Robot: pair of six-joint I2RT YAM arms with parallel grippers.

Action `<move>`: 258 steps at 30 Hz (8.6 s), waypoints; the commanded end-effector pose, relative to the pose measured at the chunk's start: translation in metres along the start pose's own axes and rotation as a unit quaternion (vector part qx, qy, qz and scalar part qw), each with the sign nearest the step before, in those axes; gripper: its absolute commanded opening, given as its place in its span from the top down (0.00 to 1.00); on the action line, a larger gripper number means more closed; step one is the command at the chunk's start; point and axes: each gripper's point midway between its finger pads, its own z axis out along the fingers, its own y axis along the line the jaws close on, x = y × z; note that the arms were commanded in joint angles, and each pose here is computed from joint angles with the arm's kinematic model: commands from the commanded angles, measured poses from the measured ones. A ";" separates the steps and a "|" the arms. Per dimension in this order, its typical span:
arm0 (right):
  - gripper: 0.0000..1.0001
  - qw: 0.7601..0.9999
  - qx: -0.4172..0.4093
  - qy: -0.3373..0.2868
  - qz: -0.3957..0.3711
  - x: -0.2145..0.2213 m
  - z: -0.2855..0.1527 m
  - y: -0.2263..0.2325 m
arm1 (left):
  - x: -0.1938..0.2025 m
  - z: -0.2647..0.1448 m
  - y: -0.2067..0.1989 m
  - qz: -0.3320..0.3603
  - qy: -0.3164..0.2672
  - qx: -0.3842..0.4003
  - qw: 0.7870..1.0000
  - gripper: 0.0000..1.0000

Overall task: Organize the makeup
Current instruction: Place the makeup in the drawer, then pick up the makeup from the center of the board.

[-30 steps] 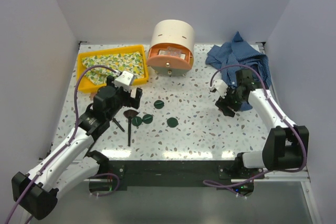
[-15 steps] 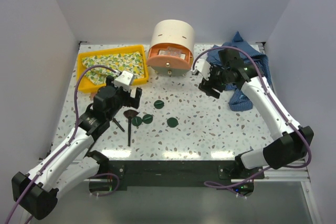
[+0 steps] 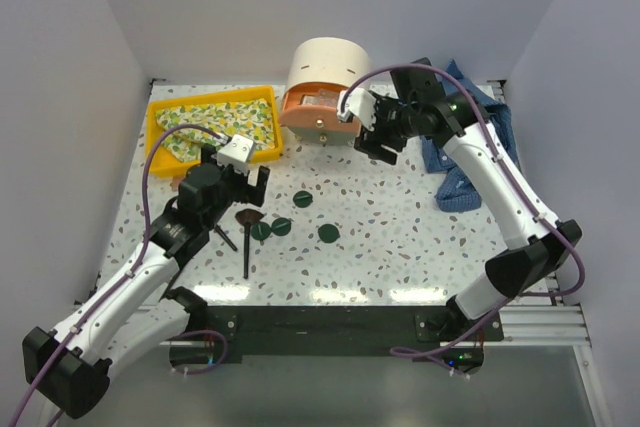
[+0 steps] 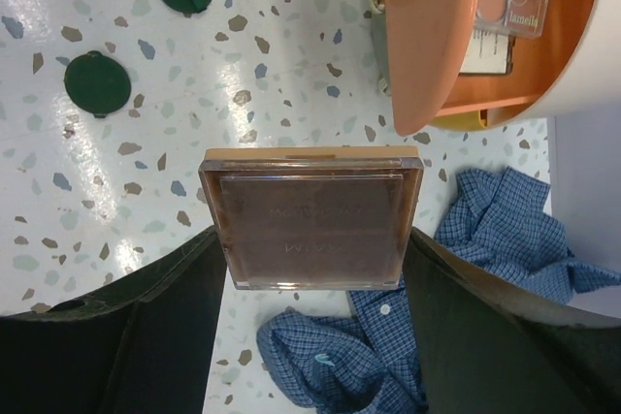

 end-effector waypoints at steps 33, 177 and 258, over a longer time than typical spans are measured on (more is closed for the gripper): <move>0.99 0.985 0.053 -0.165 0.016 -0.152 0.005 -0.048 | 0.005 0.003 0.016 0.017 0.011 -0.040 0.999 0.00; 0.13 0.939 -0.124 -0.284 0.147 -0.014 0.003 0.085 | 0.167 0.008 0.157 -0.458 0.165 -0.334 0.807 0.17; 0.13 0.938 -0.121 -0.289 0.147 -0.011 -0.002 0.082 | 0.235 0.064 0.202 -0.436 0.364 -0.458 0.684 0.38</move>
